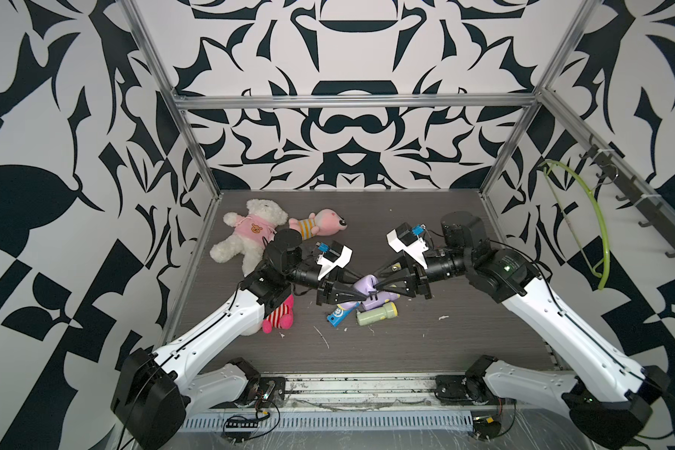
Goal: Close the plug at the bottom of the flashlight
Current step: Close the plug of the flashlight.
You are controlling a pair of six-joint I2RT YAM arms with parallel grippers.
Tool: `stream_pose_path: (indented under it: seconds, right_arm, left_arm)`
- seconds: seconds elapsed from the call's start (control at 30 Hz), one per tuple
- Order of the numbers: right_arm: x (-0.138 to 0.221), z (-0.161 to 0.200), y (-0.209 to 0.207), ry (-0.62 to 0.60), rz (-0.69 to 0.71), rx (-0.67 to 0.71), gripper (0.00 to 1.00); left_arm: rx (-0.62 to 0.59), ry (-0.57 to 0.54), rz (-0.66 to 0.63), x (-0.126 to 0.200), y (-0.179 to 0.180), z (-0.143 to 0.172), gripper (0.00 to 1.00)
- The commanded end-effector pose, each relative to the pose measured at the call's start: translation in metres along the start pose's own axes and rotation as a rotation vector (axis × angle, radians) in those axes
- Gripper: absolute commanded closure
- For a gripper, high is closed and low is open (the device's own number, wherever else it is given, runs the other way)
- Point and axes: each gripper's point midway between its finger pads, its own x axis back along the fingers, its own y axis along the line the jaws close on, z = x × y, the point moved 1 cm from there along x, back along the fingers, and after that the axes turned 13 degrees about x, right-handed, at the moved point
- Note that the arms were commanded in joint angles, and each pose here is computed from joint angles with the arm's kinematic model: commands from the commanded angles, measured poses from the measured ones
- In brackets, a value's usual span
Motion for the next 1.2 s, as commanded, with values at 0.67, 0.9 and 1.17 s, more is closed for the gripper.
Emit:
stream_pose_path:
  seconds: [0.67,0.9,1.17]
  right_arm:
    - [-0.006,-0.015,0.013,-0.041,-0.120,0.020,0.78]
    - [-0.011,-0.012,0.007,-0.033,-0.123,0.006,0.89]
    - [-0.014,-0.010,0.002,-0.023,-0.114,-0.004,0.96]
  left_arm:
    - [-0.013,-0.004,-0.021,0.000,0.006,-0.013,1.00]
    - [-0.010,-0.002,-0.016,0.000,0.006,-0.012,1.00]
    - [-0.009,0.002,-0.005,0.000,0.005,-0.012,1.00]
